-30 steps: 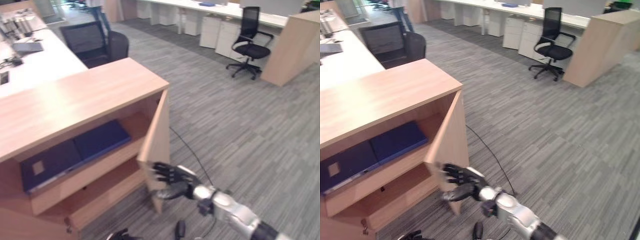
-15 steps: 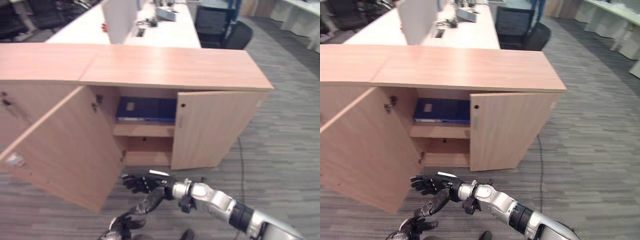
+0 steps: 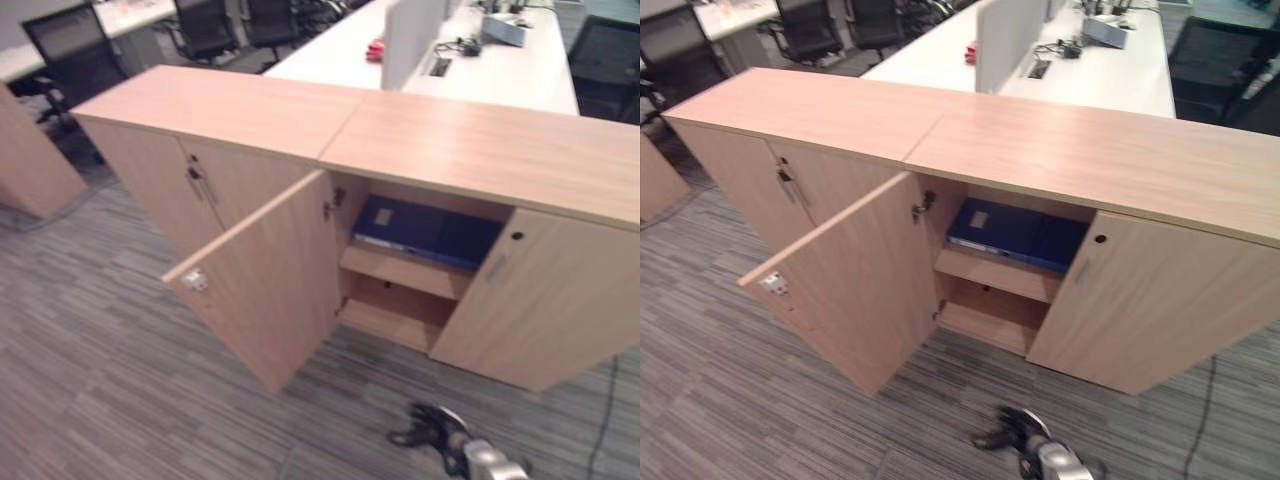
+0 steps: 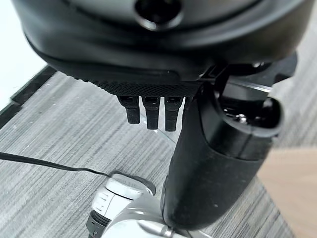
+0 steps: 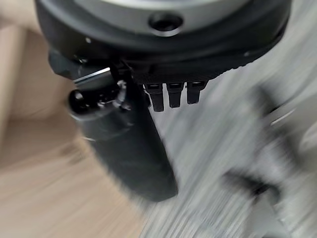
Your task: Put the empty folder in the office cabinet
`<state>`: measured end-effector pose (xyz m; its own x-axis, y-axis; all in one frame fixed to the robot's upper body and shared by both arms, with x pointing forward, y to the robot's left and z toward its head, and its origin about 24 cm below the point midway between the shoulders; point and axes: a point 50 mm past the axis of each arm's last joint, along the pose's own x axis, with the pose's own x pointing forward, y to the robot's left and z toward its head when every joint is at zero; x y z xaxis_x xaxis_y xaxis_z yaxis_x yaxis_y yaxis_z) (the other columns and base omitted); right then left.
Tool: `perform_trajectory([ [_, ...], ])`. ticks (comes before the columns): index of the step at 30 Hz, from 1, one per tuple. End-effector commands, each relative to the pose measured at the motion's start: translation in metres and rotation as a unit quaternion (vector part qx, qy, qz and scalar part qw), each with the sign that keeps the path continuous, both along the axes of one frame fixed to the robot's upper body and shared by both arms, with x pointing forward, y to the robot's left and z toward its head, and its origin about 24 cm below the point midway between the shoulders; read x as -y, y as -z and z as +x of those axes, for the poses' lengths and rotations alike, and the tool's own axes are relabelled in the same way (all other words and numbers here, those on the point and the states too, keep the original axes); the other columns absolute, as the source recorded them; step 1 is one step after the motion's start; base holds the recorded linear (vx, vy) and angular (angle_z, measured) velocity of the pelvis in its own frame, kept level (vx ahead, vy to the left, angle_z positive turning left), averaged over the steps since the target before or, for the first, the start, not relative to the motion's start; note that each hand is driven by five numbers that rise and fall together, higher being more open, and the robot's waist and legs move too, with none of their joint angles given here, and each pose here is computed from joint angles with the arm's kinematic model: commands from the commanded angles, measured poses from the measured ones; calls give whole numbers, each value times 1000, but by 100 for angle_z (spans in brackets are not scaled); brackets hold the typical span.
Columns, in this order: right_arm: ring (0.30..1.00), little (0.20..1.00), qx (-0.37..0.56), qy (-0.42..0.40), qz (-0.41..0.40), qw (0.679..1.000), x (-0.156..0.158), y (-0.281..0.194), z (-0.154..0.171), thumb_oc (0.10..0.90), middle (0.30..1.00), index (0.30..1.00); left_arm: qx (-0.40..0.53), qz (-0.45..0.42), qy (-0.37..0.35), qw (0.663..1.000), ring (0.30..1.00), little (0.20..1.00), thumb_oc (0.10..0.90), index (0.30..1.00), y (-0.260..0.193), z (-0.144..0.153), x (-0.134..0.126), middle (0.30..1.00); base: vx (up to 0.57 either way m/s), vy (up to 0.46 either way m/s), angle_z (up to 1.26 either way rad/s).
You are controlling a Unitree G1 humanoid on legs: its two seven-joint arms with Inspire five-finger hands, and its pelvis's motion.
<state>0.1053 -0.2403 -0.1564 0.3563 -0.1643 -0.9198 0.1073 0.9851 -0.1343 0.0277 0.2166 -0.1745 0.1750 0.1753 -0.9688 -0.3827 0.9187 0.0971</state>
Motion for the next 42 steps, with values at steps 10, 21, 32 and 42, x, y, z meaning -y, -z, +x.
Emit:
perform_trajectory([
  [10,900,900,-64,105,-25,992,8,9,-46,800,900,900,226,178,-56,956,900,900,800,900,-68,100,-110,900,24,115,28],
  [21,900,900,-60,81,6,995,-6,12,-46,800,900,900,304,334,-36,891,900,900,800,900,-169,151,-204,900,-3,-14,-36],
  [32,900,900,-45,88,14,995,-1,10,-37,800,900,900,364,360,27,858,900,900,800,900,-233,226,-204,900,-16,-14,-18],
  [42,900,900,-58,109,-2,992,16,7,-46,800,900,900,418,345,88,836,900,900,800,900,-263,276,-174,900,-5,-4,-14],
])
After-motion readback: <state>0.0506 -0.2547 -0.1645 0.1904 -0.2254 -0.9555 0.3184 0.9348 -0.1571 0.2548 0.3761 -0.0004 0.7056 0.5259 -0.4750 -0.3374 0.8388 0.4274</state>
